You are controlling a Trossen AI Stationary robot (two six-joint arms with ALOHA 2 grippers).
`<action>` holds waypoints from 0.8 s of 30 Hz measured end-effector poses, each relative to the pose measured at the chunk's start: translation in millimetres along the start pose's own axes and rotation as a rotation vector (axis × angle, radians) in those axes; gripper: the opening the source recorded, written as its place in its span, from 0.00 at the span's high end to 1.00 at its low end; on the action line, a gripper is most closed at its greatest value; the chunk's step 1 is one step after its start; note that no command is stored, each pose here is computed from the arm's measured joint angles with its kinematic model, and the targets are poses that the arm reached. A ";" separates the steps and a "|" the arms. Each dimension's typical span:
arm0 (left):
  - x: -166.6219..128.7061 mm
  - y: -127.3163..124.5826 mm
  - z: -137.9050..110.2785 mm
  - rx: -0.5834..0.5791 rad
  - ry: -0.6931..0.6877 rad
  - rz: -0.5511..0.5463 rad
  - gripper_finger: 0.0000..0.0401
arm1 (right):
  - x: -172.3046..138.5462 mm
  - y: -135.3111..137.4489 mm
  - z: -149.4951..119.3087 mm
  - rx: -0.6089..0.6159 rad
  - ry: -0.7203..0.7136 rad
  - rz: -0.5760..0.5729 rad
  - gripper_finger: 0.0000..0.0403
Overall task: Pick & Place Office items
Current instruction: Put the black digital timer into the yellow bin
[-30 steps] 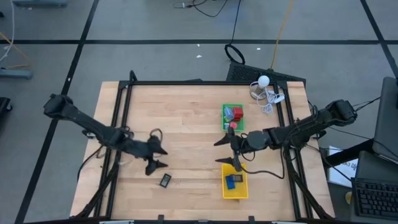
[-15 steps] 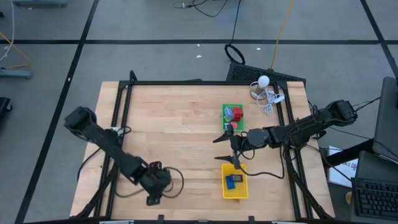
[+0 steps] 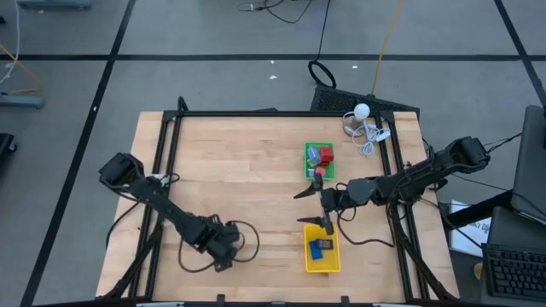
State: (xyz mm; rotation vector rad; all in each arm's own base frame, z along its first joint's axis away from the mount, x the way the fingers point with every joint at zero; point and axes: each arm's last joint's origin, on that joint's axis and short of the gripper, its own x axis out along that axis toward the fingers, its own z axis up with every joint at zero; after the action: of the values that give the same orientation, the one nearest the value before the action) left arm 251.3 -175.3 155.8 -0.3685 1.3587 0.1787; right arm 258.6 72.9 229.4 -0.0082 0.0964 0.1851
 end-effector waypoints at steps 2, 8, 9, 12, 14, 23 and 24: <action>-0.7 9.9 2.2 -0.022 0.011 0.070 0.25 | -0.1 0.0 0.6 -0.002 -0.007 0.000 0.22; -5.0 44.4 10.3 -0.111 0.043 0.330 0.25 | -0.1 0.0 0.4 -0.004 -0.006 0.000 0.22; -5.7 49.3 12.8 -0.124 0.040 0.360 0.25 | -0.1 0.0 0.4 -0.004 -0.005 0.000 0.22; -6.3 58.8 20.2 -0.153 0.030 0.399 0.25 | -0.1 0.0 0.4 -0.004 -0.005 0.000 0.22; -6.3 61.5 23.1 -0.152 0.038 0.396 0.25 | -0.1 0.1 0.0 -0.004 -0.002 0.001 0.22; -5.3 60.5 23.4 -0.112 0.122 0.319 0.25 | -0.1 0.1 -1.3 -0.005 0.012 0.001 0.22; -5.8 60.7 22.1 -0.120 0.131 0.326 0.25 | -0.1 0.1 -1.3 -0.005 0.012 0.001 0.22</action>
State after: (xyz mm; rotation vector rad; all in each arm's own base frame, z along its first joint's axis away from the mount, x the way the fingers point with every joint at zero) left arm 250.0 -110.4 155.6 -0.2601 1.5364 0.5153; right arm 258.4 73.0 228.2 -0.0145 0.1074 0.1860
